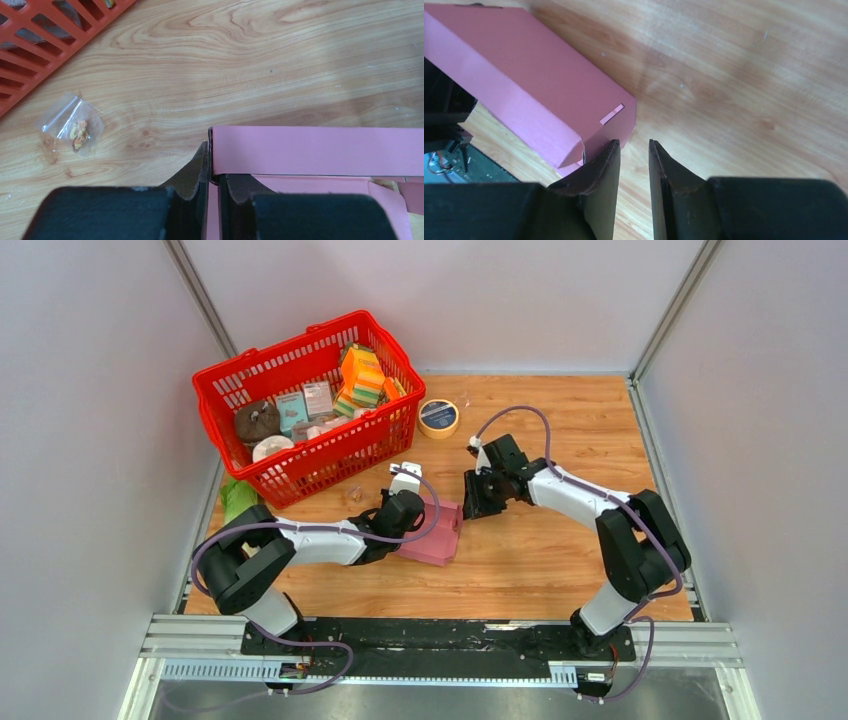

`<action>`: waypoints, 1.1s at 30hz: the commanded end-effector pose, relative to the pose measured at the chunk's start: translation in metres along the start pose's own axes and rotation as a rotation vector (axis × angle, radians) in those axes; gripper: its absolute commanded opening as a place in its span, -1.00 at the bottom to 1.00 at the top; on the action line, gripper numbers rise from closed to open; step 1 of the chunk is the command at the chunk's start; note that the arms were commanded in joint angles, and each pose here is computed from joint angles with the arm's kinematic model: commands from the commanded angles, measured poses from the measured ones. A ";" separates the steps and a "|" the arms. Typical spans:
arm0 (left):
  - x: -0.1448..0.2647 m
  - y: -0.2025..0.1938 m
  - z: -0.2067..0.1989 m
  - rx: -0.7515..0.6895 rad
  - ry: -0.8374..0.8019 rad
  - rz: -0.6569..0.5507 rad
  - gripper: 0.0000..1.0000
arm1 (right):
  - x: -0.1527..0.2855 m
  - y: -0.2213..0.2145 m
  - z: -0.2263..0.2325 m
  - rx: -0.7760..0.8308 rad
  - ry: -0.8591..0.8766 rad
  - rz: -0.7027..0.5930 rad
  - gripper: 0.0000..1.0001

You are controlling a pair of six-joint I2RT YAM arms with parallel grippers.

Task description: Fold the paper box

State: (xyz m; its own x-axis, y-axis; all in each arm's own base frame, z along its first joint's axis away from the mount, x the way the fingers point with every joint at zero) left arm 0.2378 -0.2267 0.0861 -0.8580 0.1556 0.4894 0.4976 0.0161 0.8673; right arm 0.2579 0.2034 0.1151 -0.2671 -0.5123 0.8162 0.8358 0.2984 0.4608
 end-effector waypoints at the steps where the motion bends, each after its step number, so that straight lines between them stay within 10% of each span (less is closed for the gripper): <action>1: -0.002 0.004 -0.008 0.012 -0.019 -0.004 -1.00 | 0.011 0.006 0.020 -0.031 0.130 -0.064 -0.38; 13: 0.001 0.002 -0.004 0.041 -0.002 -0.007 -1.00 | 0.028 -0.025 -0.007 -0.114 -0.205 -0.011 0.11; 33: 0.017 0.005 -0.002 0.321 -0.044 0.015 -1.00 | 0.033 -0.034 0.021 -0.404 0.394 -0.315 0.14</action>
State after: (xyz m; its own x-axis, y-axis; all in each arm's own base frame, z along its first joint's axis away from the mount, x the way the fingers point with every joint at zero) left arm 0.2265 -0.2216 0.0825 -0.8363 0.1563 0.5255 0.5483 0.2411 0.8008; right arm 0.1973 0.1825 0.1138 -0.3743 -0.7010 0.6070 0.9016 -0.1222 0.4149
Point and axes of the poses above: each gripper's point midway between its finger pads, its own x axis back along the fingers, its own z axis along the line the jaws close on, y = z × x, the point moved 7 cm from there along x, back along the fingers, and after that the axes turned 10 degrees about x, right-handed, at the moved point
